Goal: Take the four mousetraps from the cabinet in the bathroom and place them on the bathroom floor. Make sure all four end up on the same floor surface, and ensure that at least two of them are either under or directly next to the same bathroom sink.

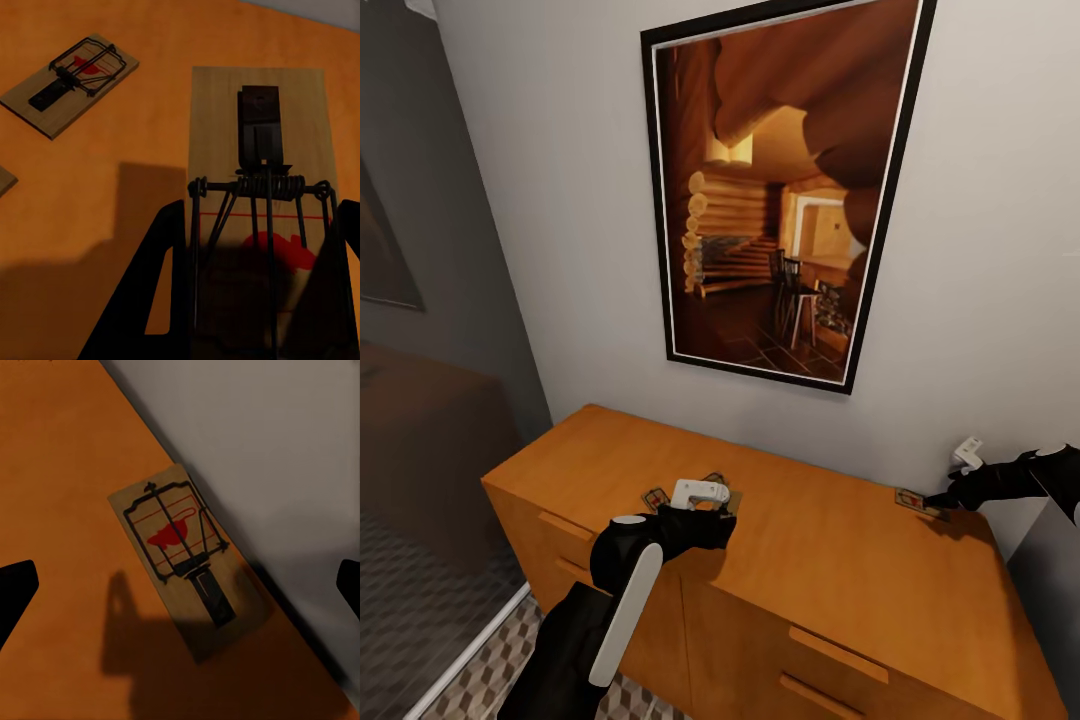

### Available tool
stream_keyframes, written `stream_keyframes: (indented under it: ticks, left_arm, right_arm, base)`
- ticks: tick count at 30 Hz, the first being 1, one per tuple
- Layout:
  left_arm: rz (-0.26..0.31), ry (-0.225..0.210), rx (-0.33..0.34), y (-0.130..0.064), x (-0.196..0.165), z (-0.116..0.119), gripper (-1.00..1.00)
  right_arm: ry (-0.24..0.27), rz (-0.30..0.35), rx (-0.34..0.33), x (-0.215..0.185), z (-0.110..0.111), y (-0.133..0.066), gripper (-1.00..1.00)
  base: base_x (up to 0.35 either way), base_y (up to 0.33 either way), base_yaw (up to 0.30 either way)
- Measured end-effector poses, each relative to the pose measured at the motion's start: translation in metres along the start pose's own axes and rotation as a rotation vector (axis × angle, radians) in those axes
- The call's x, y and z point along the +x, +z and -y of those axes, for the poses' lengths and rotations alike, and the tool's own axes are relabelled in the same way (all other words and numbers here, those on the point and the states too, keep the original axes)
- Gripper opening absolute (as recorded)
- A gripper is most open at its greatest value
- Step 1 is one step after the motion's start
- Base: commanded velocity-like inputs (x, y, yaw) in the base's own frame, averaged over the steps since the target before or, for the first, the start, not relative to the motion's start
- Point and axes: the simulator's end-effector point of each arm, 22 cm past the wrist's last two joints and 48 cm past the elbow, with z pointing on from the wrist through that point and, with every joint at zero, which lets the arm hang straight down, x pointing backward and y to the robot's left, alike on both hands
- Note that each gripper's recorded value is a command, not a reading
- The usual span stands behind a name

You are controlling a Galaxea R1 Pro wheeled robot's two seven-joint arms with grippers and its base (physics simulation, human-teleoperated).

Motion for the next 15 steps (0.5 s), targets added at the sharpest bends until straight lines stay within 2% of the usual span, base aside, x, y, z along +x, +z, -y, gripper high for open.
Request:
stream_keyframes:
  ticks: [15]
  left_arm:
    - [0.000, 0.000, 0.000, 0.0078, 0.0070, -0.0030, -1.00]
  right_arm:
    - [-0.009, 0.007, 0.000, 0.0040, -0.0003, 0.0095, 1.00]
  base:
    - [0.000, 0.000, 0.000]
